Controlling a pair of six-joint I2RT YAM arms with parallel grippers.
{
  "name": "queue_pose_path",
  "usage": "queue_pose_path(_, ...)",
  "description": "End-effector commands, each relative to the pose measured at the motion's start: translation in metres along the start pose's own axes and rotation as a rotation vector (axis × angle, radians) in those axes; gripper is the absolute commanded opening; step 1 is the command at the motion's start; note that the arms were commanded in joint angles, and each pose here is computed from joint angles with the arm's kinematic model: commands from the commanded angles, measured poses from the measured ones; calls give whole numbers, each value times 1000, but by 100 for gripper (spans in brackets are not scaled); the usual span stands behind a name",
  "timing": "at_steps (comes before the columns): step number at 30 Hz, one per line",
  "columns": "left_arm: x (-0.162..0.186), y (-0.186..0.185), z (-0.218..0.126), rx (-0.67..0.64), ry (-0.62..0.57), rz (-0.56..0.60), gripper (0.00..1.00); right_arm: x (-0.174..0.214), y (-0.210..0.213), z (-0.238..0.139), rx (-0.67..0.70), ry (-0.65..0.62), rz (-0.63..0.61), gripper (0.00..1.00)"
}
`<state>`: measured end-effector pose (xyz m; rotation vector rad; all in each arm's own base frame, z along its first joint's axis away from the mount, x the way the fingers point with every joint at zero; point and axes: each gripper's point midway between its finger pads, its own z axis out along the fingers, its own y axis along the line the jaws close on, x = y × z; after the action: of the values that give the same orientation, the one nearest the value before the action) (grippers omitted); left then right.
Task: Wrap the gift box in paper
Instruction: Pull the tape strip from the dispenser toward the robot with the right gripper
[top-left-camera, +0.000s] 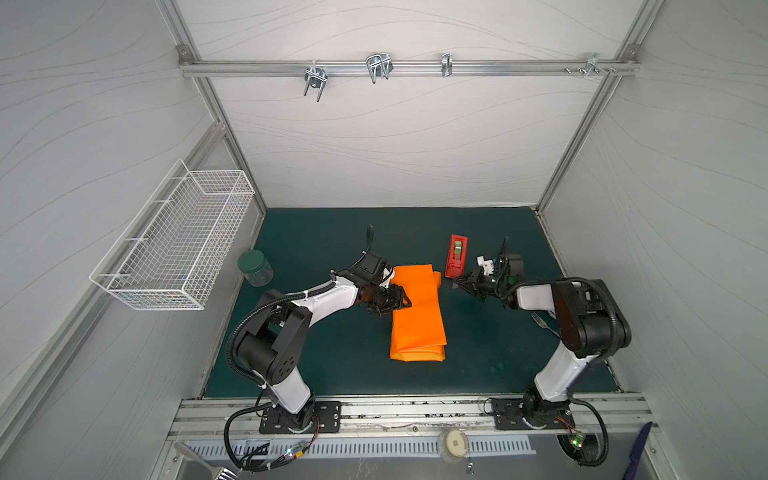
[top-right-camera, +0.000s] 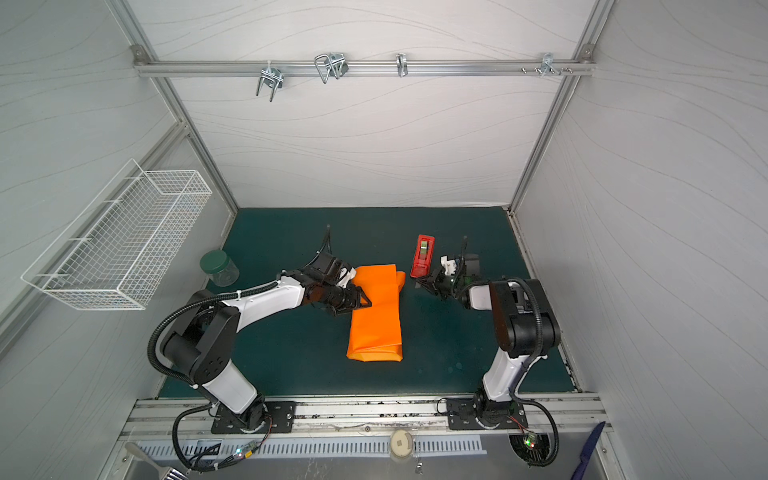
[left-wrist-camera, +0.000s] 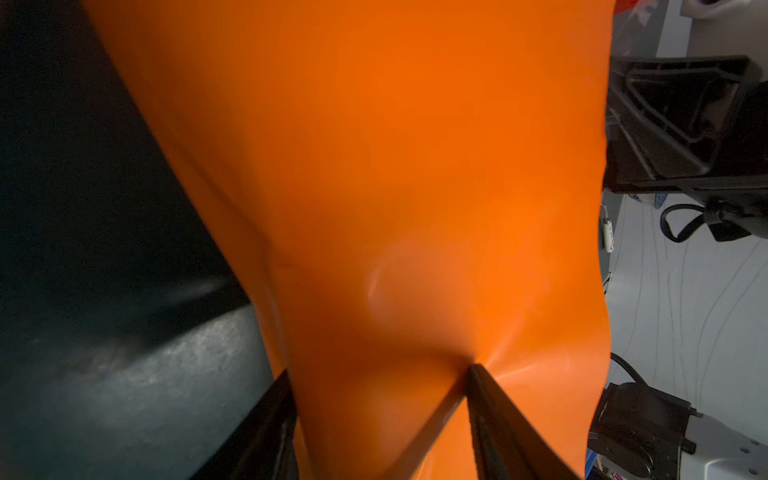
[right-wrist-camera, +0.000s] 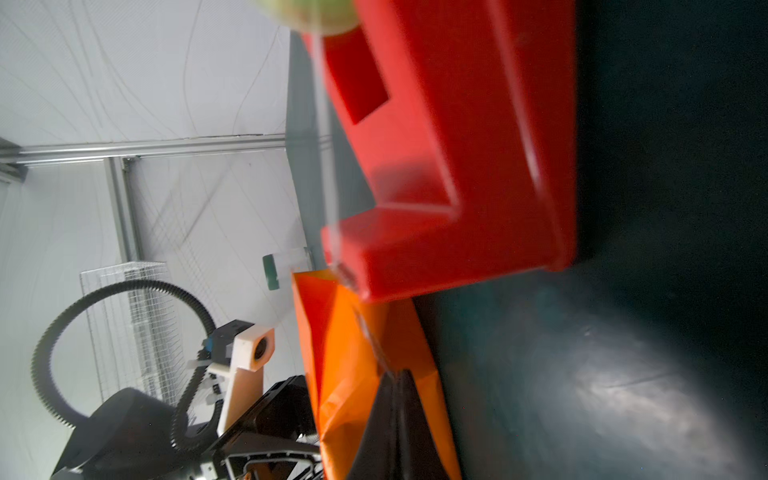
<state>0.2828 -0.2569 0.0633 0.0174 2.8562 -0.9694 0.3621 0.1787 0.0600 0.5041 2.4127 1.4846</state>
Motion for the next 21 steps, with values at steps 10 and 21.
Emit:
queue_pose_path(10,31,63,17,-237,78,-48,63,-12,-60,1,226,-35,48,0)
queue_pose_path(21,31,64,17,-237,80,-49,63,-15,-64,-9,248,-53,38,0)
